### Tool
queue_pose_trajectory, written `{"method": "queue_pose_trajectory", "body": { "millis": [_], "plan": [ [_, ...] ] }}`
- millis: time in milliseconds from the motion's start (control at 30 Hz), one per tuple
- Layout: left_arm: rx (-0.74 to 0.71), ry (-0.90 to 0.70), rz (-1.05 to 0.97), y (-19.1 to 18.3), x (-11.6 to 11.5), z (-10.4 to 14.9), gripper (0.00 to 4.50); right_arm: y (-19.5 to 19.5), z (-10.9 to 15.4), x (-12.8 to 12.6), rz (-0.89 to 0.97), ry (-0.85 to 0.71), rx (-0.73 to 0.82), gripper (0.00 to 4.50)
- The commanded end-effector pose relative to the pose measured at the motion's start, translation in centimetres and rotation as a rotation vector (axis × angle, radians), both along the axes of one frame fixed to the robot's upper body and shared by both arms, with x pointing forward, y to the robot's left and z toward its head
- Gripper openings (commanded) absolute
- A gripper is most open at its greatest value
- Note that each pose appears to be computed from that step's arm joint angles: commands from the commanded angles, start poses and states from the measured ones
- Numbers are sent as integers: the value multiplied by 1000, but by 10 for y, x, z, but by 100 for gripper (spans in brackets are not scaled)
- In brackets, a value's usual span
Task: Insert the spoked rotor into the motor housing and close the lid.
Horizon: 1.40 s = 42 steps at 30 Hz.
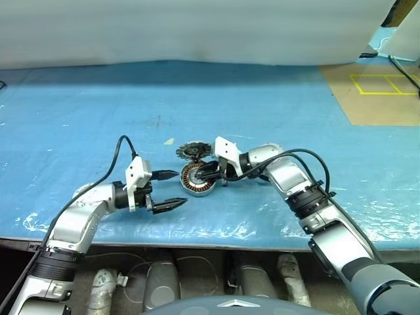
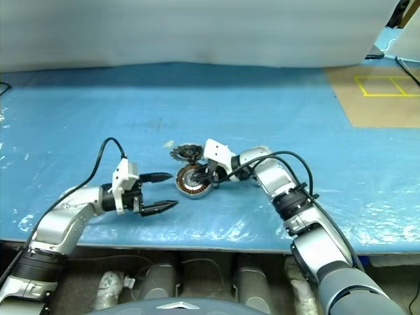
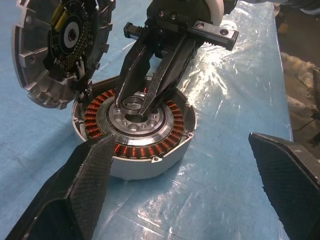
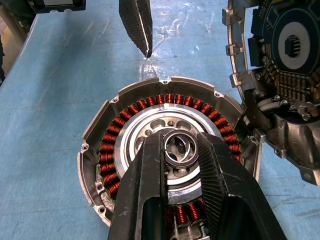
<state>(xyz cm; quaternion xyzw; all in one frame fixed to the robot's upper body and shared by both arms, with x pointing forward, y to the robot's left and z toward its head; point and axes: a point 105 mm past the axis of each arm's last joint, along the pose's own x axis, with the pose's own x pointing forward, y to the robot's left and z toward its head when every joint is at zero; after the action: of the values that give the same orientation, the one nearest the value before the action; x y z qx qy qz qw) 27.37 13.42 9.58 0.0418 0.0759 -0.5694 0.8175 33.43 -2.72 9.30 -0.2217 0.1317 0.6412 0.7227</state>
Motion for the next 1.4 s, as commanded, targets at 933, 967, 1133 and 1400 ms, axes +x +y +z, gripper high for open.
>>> {"method": "queue_pose_trajectory", "body": {
  "millis": [933,967,1133,1400],
  "plan": [
    [6,-17,2,4,5,2,450,-2,3,-3,42,-37,-23,56],
    [7,-18,0,4,5,2,450,-2,2,-3,43,-37,-25,56],
    [5,-21,-1,4,7,3,450,-1,-5,-5,41,-26,-34,56],
    [6,-18,-1,4,7,2,450,-3,-8,0,14,-43,-47,186]
  ]
}}
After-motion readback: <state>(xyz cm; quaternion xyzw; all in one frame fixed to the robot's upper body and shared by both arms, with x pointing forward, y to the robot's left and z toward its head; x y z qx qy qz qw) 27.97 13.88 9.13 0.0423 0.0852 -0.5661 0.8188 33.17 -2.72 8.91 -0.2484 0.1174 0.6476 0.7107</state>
